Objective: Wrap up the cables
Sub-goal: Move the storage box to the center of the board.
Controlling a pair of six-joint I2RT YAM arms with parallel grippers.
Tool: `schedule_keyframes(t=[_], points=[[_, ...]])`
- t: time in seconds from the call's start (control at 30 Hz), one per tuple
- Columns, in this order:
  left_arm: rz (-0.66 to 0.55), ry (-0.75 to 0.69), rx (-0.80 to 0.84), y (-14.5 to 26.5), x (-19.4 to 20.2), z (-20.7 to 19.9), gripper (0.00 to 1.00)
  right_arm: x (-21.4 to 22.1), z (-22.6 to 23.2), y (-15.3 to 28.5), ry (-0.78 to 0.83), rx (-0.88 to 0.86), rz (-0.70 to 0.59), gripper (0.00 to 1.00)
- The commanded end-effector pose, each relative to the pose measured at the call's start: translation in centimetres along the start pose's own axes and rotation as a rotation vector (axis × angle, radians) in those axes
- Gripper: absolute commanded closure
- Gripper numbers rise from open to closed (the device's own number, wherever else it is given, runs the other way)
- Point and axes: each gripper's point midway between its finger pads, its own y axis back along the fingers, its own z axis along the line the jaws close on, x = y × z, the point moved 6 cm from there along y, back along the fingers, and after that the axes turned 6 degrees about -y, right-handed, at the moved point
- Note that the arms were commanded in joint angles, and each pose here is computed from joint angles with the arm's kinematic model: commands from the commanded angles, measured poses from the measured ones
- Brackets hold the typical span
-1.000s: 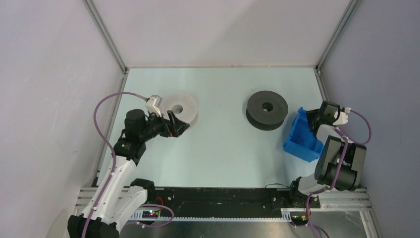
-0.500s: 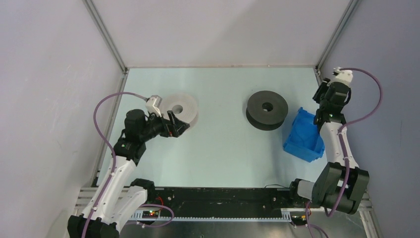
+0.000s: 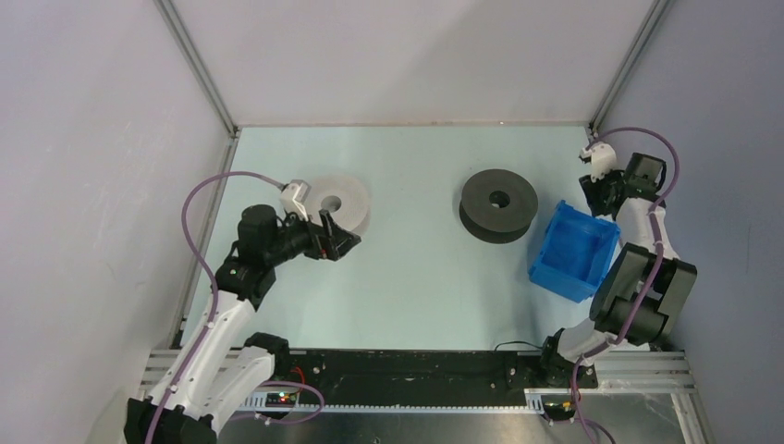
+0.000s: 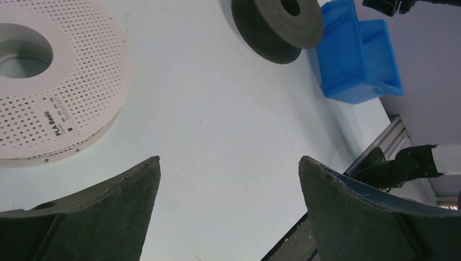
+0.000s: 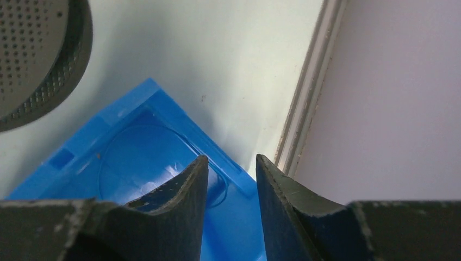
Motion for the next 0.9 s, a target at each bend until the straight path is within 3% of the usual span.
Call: schedule_keyframes(t=[0.0, 0.2, 0.47, 0.87], points=[[-0.007, -0.025, 0.057, 0.1, -0.6, -1.4, 0.0, -0.9, 0.3, 0.0, 0.174, -0.17, -0.028, 0.57], [-0.014, -0.056, 0.083, 0.3, -0.5, -2.3, 0.0, 1.5, 1.6, -1.2, 0.291, -0.314, 0.001, 0.57], [-0.03, -0.089, 0.097, 0.7, -0.5, -3.0, 0.0, 2.5, 1.6, -3.9, 0.45, -0.205, 0.069, 0.56], [-0.032, -0.102, 0.108, 0.8, -0.5, -3.3, 0.0, 3.6, 0.5, -3.7, 0.491, -0.136, 0.06, 0.54]])
